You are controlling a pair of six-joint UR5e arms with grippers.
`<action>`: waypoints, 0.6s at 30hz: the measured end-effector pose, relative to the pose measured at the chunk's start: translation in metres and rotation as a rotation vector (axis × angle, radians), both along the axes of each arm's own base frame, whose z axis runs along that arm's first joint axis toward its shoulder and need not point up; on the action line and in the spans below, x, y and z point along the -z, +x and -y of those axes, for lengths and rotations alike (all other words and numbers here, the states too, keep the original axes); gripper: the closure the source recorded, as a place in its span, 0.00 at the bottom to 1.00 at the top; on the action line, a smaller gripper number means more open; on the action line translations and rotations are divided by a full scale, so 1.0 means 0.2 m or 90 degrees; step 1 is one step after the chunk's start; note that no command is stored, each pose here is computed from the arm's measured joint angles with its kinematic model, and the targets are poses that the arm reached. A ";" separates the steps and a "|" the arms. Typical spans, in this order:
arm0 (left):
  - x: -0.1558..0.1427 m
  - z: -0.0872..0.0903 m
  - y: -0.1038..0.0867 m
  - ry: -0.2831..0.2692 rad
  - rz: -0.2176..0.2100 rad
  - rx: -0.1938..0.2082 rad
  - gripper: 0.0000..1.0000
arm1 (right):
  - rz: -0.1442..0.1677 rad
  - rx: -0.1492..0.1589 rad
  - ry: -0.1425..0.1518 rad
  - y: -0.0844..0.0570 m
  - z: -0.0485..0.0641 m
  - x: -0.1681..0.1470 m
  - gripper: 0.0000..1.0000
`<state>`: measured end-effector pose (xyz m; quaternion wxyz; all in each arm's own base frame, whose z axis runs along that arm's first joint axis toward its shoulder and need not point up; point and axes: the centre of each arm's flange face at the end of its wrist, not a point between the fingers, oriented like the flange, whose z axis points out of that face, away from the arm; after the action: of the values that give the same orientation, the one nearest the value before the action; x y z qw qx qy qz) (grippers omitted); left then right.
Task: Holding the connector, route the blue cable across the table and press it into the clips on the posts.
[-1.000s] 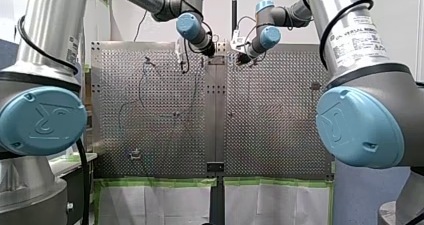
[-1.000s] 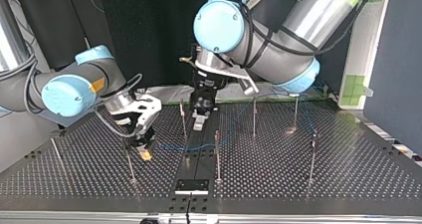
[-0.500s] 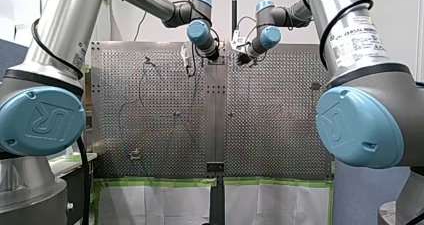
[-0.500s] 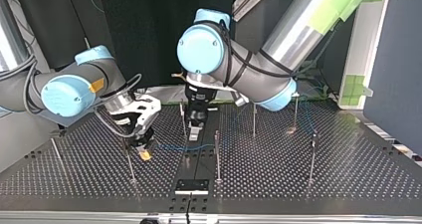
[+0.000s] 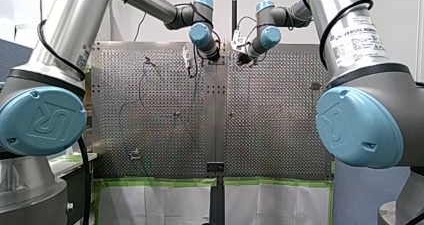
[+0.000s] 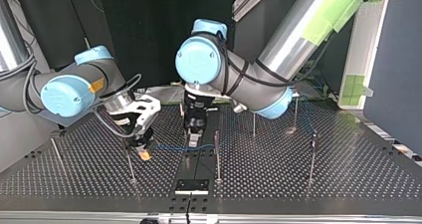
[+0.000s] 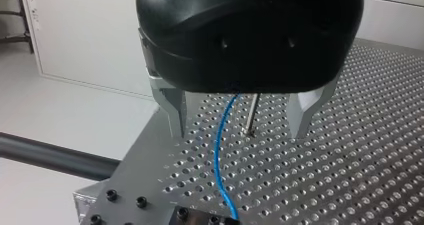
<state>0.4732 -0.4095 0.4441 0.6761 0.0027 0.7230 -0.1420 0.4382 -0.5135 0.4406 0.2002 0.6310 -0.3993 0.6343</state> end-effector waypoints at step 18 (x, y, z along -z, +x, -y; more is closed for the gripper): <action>0.04 0.08 0.21 -0.008 0.014 -0.023 0.00 | 0.000 0.000 0.000 0.00 0.00 0.00 1.00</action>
<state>0.5144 -0.4248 0.4369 0.6863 -0.0134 0.7147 -0.1342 0.4383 -0.5134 0.4408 0.2001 0.6311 -0.3994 0.6342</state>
